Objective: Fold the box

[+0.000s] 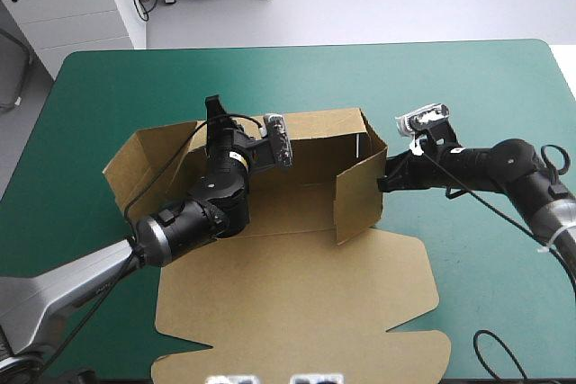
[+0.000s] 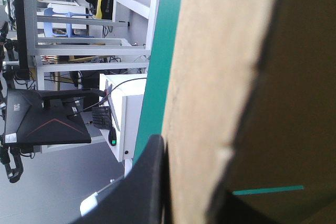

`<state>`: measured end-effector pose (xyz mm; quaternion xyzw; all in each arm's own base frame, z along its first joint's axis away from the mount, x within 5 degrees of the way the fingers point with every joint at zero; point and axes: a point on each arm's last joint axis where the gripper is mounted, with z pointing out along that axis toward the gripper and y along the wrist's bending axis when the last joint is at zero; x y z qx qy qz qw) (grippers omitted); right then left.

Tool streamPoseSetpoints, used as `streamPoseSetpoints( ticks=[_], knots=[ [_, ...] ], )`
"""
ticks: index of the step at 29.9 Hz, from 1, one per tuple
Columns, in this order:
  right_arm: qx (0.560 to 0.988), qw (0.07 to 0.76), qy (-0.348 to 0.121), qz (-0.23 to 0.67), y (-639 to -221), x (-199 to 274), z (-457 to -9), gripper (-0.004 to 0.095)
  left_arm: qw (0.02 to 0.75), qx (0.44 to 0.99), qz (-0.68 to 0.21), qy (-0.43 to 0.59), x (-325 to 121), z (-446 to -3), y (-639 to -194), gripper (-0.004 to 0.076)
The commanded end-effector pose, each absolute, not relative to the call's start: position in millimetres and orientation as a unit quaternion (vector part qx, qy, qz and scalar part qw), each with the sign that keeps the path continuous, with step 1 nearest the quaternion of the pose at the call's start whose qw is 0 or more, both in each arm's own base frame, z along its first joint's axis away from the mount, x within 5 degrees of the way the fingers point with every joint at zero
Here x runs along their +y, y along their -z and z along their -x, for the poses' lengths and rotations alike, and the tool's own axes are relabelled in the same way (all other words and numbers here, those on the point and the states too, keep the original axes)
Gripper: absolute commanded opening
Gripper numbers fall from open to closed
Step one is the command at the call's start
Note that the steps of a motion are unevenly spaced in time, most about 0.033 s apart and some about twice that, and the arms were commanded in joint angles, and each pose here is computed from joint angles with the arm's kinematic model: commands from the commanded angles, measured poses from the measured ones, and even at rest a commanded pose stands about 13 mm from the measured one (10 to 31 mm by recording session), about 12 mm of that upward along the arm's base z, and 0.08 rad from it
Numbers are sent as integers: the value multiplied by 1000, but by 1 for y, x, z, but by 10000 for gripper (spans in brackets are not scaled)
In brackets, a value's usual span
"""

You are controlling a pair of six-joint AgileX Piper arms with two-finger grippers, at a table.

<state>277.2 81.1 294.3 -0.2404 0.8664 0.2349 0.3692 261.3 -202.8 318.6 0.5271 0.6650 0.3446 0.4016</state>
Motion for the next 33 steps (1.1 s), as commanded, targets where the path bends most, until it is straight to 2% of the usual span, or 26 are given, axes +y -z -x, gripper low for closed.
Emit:
streamPoseSetpoints(
  ticks=[1,7,9,12,18,21,28,33],
  knots=[
    [837,423,-239,254,-303,82,-269,-8,439,654,-513,-342,-200,-258,-340,-8],
    [822,432,-230,291,-297,83,-260,-6,428,644,-530,-349,-200,-257,-340,-8],
    [819,431,-234,298,-298,83,-257,22,413,636,-549,-352,-200,-257,-338,-8],
    [815,424,-235,318,-300,84,-252,126,403,634,-561,-348,-202,-256,-335,-8],
    [818,395,-246,338,-298,85,-244,461,396,638,-564,-343,-203,-257,-330,-8],
    [818,390,-254,338,-299,86,-243,558,396,638,-564,-343,-204,-258,-330,-8],
    [814,394,-245,350,-293,91,-248,573,382,641,-585,-317,-207,-255,-325,-8],
    [809,410,-213,363,-284,108,-257,573,376,642,-595,-302,-209,-253,-322,-8]
  ],
)
